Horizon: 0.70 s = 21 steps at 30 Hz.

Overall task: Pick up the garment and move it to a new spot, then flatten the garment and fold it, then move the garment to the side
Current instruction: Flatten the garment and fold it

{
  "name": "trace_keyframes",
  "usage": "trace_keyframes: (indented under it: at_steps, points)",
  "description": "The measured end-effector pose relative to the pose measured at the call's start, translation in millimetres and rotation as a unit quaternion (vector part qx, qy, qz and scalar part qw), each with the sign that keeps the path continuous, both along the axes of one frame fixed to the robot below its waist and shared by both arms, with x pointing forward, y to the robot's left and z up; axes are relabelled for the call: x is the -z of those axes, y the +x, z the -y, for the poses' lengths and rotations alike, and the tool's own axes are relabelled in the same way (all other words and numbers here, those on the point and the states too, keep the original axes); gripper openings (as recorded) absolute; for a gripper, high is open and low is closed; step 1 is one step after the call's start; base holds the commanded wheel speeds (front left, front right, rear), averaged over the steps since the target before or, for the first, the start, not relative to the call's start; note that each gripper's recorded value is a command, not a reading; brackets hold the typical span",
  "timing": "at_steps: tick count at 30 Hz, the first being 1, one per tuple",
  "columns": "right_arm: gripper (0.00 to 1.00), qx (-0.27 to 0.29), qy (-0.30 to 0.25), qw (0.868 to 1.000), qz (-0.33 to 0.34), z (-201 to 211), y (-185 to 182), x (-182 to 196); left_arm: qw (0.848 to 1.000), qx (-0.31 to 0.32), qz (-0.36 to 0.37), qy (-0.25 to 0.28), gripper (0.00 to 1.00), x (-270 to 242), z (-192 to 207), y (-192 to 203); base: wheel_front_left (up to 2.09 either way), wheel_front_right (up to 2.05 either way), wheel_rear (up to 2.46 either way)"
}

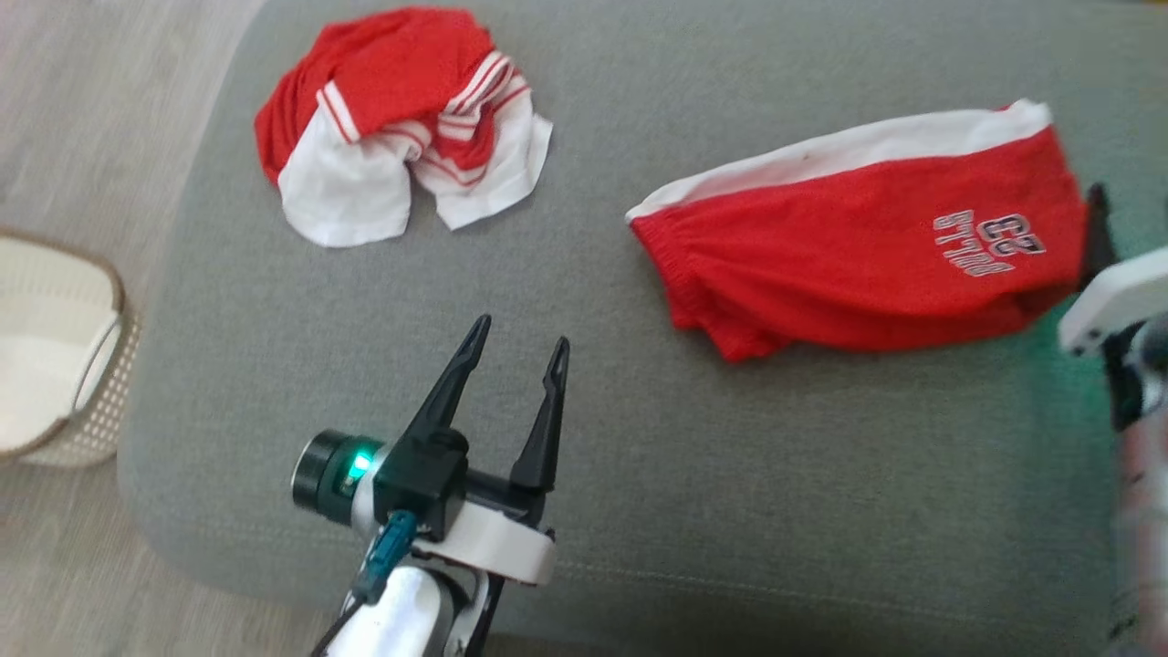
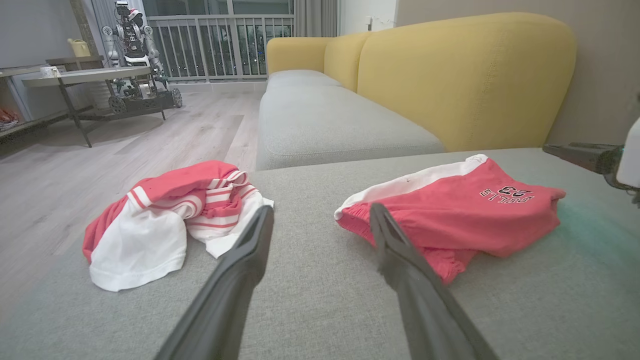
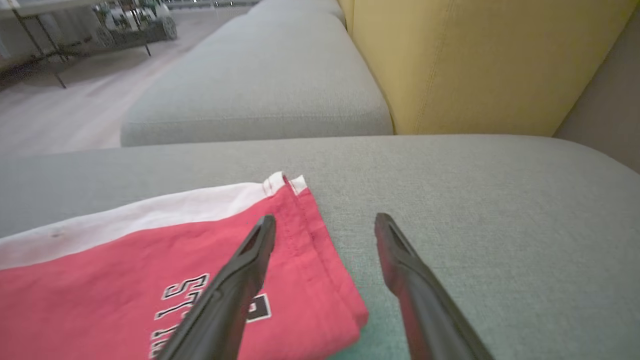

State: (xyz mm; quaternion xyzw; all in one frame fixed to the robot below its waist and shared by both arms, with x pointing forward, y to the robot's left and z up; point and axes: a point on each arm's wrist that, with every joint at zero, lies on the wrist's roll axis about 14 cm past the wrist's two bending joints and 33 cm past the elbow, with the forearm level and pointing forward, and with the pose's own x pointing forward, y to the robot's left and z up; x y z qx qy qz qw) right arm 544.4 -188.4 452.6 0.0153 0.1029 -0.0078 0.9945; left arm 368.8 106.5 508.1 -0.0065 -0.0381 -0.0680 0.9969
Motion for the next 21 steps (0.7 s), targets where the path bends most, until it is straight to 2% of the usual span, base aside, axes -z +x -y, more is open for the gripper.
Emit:
trace_keyframes:
  at_steps: [4, 8, 16, 17, 18, 19, 21]
  points:
    - [1.0, -0.007, -0.031, 0.996, -0.08, 3.4, 16.1, 36.1, 1.0, -0.002, -0.019, -0.001, 1.0, 12.4, -1.8, 7.3, 0.0, 0.0, 0.0]
    - [1.0, -0.023, -0.03, 0.988, -0.152, -10.3, 18.0, 74.6, 0.999, -0.013, -0.03, 0.0, 1.0, 20.0, -8.7, 14.6, 0.0, 0.0, 0.0]
    - [1.0, -0.023, -0.042, 0.982, -0.184, -7.4, 33.3, 79.2, 0.999, -0.011, -0.03, 0.004, 1.0, 22.1, -8.3, 24.3, 0.0, 0.0, 0.0]
    - [0.65, -0.022, -0.041, 0.982, -0.185, -7.3, 32.8, 78.9, 1.0, -0.009, -0.03, 0.003, 1.0, 21.6, -7.3, 24.6, 0.0, 0.0, 0.0]
    - [0.2, -0.023, -0.039, 0.981, -0.187, -7.9, 31.6, 78.9, 1.0, -0.008, -0.029, 0.003, 1.0, 21.3, -6.2, 24.6, 0.0, 0.0, 0.0]
    - [0.0, -0.023, -0.037, 0.981, -0.189, -8.6, 29.5, 79.1, 1.0, -0.007, -0.028, 0.003, 1.0, 20.4, -5.2, 24.6, 0.0, 0.0, 0.0]
    - [0.0, -0.023, -0.028, 0.981, -0.193, -10.0, 25.8, 79.6, 1.0, -0.006, -0.025, 0.001, 1.0, 18.9, -3.6, 25.5, 0.0, 0.0, 0.0]
